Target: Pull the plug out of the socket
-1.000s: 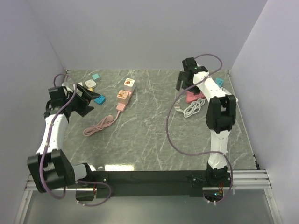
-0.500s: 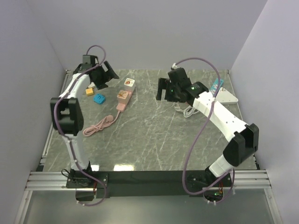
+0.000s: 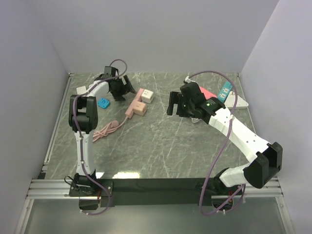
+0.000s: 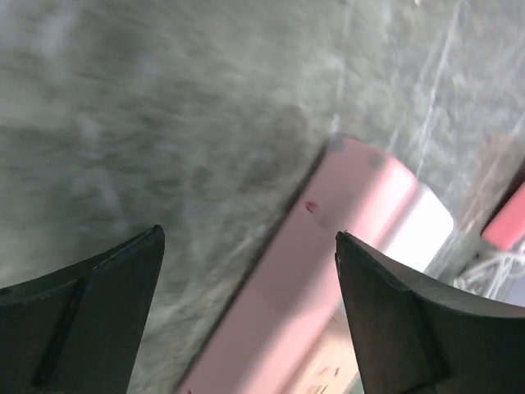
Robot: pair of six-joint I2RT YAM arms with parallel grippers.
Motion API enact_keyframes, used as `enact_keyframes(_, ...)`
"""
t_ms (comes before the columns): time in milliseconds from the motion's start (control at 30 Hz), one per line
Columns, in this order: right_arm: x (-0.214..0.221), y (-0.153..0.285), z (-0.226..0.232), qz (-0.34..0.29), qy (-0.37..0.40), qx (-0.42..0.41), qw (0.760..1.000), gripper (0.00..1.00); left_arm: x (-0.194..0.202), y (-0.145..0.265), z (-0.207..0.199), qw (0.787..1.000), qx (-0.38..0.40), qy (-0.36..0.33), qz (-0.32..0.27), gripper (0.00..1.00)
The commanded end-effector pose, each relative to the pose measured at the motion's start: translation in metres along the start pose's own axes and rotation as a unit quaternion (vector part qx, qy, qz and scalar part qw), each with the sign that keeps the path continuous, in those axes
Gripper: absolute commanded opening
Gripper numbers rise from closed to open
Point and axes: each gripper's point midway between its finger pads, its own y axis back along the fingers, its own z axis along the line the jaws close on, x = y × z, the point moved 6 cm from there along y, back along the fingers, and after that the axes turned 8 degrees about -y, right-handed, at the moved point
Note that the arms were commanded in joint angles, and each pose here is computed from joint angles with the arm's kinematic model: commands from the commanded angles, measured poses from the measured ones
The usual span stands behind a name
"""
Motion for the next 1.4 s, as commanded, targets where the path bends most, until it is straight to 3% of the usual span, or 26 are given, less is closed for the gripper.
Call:
enact_keyframes(0, -0.002, 0.0, 0.0, -0.014, -0.006, -0.004, 1.0, 1.0, 0.017, -0.001, -0.03, 0.997, 0.065, -0.043, 0.016, 0.91)
enact_keyframes(400, 0.006, -0.011, -0.004, 0.002, -0.001, 0.004, 1.0, 1.0, 0.107, 0.002, -0.082, 0.984, 0.122, -0.085, 0.097, 0.87)
enact_keyframes(533, 0.013, -0.016, -0.006, 0.008, -0.007, -0.002, 1.0, 1.0, 0.156, 0.013, -0.085, 0.98, 0.118, -0.082, 0.136, 0.84)
enact_keyframes(733, 0.031, -0.031, -0.012, 0.04, -0.003, -0.005, 0.999, 1.0, 0.202, 0.031, -0.087, 0.978, 0.1, -0.1, 0.15, 0.83)
enact_keyframes(833, 0.037, -0.037, -0.015, 0.05, 0.001, -0.003, 0.999, 1.0, 0.203, 0.035, -0.085, 0.979, 0.079, -0.116, 0.15, 0.71)
enact_keyframes(900, 0.038, -0.039, -0.017, 0.054, 0.006, 0.002, 0.999, 1.0, 0.201, 0.038, -0.086, 0.976, 0.078, -0.137, 0.15, 0.55)
enact_keyframes(967, 0.039, -0.039, -0.019, 0.055, 0.014, 0.006, 0.998, 1.0, 0.197, 0.045, -0.091, 0.974, 0.071, -0.16, 0.146, 0.5)
enact_keyframes(1067, 0.039, -0.037, -0.021, 0.057, 0.026, 0.01, 0.998, 1.0, 0.197, 0.052, -0.096, 0.959, 0.062, -0.237, 0.144, 0.51)
enact_keyframes(1233, 0.043, -0.037, -0.022, 0.072, 0.033, 0.006, 0.997, 1.0, 0.197, 0.057, -0.094, 0.941, 0.077, -0.29, 0.159, 0.56)
enact_keyframes(1367, 0.049, -0.039, -0.024, 0.082, 0.03, 0.008, 0.996, 1.0, 0.2, 0.053, -0.088, 0.926, 0.08, -0.326, 0.171, 0.66)
